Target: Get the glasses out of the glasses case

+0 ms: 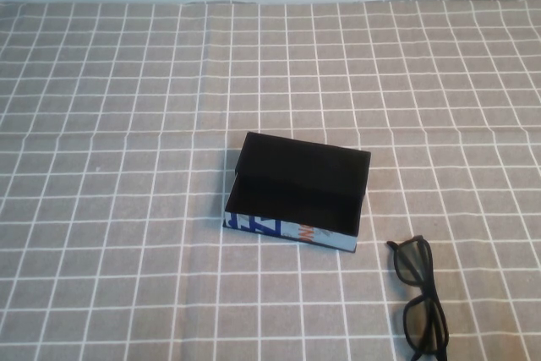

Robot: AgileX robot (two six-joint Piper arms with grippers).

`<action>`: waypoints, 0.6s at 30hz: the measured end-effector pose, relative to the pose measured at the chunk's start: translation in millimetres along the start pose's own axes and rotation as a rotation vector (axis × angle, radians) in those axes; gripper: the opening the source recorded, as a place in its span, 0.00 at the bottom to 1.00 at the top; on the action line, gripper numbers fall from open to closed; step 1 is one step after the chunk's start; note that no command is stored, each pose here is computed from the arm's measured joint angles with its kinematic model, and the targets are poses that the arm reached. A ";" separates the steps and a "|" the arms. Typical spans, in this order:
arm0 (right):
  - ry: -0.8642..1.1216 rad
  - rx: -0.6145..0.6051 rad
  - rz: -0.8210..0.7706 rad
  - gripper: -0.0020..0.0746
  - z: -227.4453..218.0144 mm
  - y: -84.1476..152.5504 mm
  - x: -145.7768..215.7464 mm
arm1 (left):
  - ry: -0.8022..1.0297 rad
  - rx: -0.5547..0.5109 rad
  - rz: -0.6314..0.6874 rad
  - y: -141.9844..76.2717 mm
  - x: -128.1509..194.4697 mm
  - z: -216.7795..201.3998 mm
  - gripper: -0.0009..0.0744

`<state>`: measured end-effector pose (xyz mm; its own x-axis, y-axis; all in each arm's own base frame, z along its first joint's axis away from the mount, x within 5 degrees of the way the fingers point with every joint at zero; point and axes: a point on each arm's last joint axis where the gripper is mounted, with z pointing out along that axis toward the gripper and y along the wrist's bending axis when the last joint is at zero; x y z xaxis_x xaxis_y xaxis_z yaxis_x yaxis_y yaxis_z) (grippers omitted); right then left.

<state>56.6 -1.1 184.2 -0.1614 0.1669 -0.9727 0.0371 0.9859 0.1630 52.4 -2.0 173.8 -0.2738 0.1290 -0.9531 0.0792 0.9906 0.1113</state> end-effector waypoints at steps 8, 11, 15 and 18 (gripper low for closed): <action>0.078 0.008 0.036 0.00 -0.8 -0.9 8.6 | 0.000 0.000 0.000 0.0 0.0 0.0 0.01; 0.080 0.008 0.035 0.00 -0.8 -0.9 8.7 | 0.000 0.000 0.000 0.0 0.0 0.0 0.01; 0.083 -0.013 -0.004 0.00 -0.8 0.9 9.0 | 0.000 0.000 0.000 0.0 0.0 0.0 0.01; 0.084 -0.026 -0.026 0.00 -0.8 2.0 9.2 | 0.000 0.000 0.000 0.0 0.0 0.0 0.01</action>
<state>54.3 2.5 175.8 -0.2445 0.1408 -0.9594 0.0062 0.9896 0.1437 52.4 -2.0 173.8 -0.2738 0.1290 -0.9531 0.0792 0.9906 0.1113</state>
